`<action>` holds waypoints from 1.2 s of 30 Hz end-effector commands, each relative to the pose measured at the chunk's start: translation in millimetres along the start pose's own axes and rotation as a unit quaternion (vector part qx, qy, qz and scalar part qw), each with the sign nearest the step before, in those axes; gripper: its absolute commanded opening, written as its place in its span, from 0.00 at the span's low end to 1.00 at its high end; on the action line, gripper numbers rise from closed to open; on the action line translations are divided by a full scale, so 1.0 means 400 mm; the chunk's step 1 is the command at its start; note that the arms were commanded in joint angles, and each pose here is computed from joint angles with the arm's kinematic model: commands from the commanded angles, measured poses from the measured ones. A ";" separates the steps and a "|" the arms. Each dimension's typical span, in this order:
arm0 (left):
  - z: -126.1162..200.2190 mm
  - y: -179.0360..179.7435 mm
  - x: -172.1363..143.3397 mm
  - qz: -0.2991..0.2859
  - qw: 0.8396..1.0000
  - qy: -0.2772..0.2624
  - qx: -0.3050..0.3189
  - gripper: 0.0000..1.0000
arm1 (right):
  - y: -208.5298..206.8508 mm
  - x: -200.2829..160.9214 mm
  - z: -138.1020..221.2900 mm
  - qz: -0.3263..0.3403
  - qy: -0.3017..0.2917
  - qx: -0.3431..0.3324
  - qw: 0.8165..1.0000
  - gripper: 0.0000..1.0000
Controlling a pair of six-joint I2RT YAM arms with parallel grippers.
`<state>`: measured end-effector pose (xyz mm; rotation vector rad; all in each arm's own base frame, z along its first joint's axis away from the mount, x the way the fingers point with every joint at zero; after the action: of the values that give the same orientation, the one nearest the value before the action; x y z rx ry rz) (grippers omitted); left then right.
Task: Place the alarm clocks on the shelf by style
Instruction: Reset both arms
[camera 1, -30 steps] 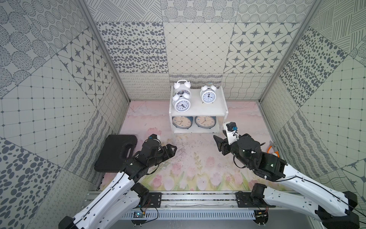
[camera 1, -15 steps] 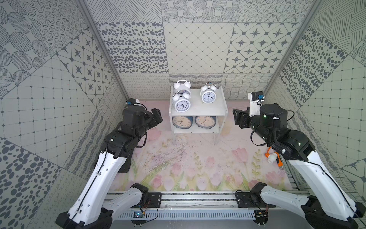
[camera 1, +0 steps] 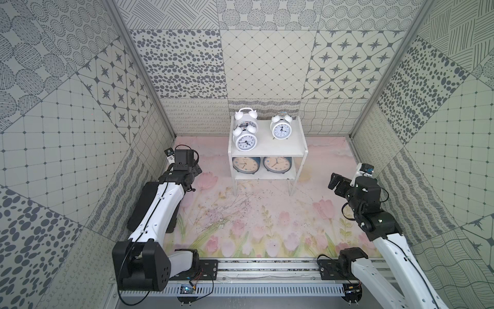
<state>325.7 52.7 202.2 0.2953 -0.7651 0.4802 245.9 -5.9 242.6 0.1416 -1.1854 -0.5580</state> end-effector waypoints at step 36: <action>-0.201 -0.158 -0.159 -0.122 0.953 -0.228 -0.160 0.99 | -0.014 -0.187 -0.410 0.145 -0.032 0.075 0.986 0.99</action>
<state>350.4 33.3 81.2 0.2653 -1.1286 0.1642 363.6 -11.9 100.8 0.0507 -1.2539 -0.2742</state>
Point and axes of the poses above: each gripper's point midway between its finger pads, its own z axis back along the fingers, its own y axis along the line the jaws close on, x = y × z, the point moved 3 cm from there along z, back along the fingers, and after that the axes turned 8 degrees about -z, right-handed, at the moved point
